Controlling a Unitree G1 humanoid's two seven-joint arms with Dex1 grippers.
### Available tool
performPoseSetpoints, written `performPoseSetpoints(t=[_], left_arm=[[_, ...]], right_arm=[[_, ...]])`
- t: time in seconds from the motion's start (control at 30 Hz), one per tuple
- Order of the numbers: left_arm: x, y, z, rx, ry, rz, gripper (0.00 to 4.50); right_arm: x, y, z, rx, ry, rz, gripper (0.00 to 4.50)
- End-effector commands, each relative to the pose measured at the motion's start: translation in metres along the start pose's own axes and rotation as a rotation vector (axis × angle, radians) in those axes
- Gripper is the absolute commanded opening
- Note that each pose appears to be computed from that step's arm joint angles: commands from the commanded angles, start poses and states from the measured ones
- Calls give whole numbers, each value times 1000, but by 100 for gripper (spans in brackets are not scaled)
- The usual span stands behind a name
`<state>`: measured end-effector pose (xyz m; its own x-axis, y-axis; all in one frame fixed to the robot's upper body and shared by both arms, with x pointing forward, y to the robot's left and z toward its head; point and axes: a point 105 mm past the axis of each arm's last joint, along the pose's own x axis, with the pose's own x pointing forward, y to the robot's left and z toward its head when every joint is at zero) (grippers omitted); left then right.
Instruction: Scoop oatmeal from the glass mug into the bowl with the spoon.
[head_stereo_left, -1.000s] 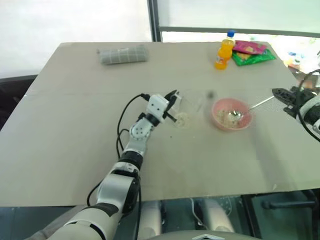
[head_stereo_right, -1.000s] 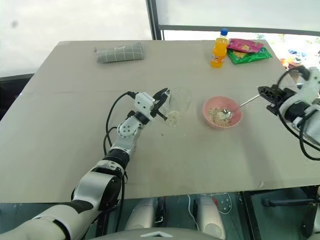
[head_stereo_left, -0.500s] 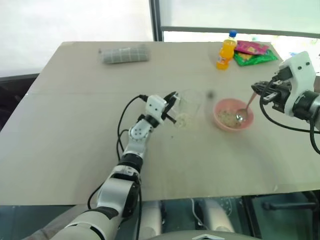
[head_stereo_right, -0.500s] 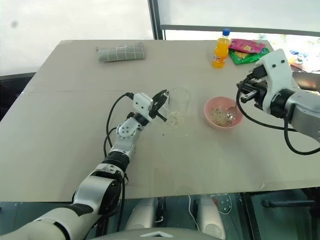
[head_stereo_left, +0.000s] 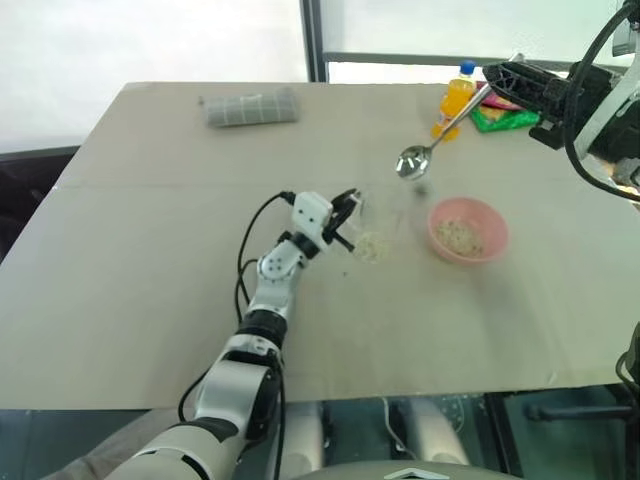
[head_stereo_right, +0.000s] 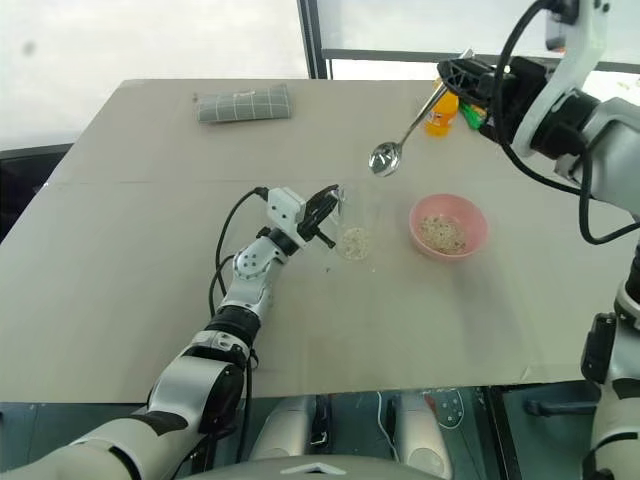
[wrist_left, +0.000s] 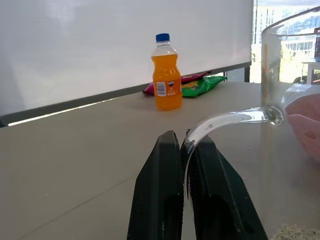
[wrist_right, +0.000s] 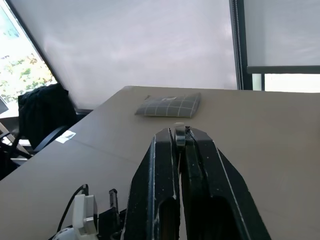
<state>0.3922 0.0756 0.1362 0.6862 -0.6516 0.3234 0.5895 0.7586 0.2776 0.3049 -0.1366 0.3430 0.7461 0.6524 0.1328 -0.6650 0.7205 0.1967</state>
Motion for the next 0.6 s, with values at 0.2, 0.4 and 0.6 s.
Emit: performPoseSetpoints(t=[0.2, 0.4, 0.6], left_arm=[[-2, 3, 6, 13, -59, 47, 5], [-5, 1, 2, -13, -63, 58, 5], [-6, 4, 4, -3, -70, 69, 5]], right_arm=[[3, 16, -19, 8, 58, 50, 0], [13, 12, -37, -23, 101, 24, 0], [21, 9, -40, -37, 101, 12, 0]])
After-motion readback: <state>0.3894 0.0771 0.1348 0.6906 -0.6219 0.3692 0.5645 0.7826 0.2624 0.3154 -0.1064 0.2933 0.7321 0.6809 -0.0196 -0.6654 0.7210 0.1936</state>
